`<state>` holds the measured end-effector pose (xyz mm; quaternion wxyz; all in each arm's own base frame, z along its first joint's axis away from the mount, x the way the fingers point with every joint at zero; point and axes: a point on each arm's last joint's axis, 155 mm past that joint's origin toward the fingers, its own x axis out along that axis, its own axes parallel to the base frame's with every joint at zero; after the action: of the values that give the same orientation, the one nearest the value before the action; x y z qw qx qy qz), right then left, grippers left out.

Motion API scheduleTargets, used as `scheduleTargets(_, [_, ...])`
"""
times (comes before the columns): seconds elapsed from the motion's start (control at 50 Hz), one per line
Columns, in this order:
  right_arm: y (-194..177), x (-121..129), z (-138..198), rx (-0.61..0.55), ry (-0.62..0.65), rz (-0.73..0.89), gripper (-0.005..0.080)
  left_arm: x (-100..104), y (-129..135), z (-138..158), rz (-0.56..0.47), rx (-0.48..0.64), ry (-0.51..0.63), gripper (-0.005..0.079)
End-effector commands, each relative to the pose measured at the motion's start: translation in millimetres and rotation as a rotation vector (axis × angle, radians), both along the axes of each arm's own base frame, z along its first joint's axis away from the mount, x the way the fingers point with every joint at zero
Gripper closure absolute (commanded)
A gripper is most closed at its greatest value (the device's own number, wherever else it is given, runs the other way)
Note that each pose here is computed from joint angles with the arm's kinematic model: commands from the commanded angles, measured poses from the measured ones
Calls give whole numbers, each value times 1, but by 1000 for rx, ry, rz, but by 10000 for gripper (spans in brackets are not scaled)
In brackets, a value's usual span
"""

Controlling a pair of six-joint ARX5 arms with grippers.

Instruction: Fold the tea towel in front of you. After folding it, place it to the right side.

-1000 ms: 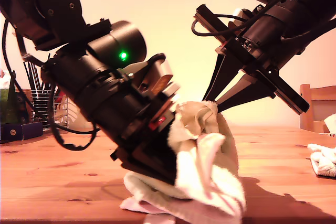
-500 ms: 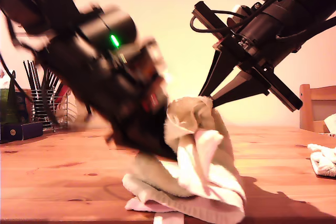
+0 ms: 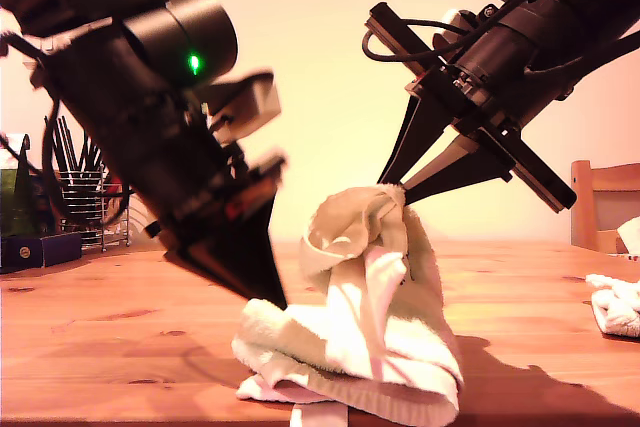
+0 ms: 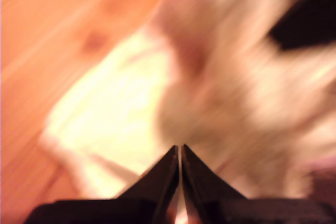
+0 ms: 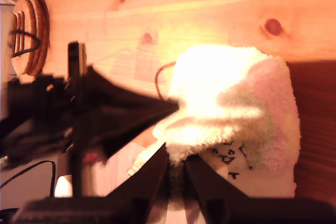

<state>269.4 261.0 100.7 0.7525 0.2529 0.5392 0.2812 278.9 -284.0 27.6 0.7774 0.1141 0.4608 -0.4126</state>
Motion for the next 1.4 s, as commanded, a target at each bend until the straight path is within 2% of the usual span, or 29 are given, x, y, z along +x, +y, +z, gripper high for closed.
scheduleTargets(0.0, [-1,-2,-4,-3,5,-1,763,-5,5,-23,1,38,37,766])
scheduleTargets(0.3, [-1,-3,-4,1,5,2,762,-21,-3,-50,-38,34,132,766])
scheduleTargets(0.48, [2,-1,-1,15,-6,3,763,-28,-23,-43,-49,-48,162,766])
scheduleTargets(0.76, [5,4,3,35,-16,-12,763,-37,-31,-42,-67,-54,173,766])
scheduleTargets(1.08, [10,0,-35,-23,59,9,762,-32,-25,-41,-47,-57,176,766])
scheduleTargets(1.38, [13,14,-60,-45,61,-15,762,-31,-32,-11,-72,-132,154,766])
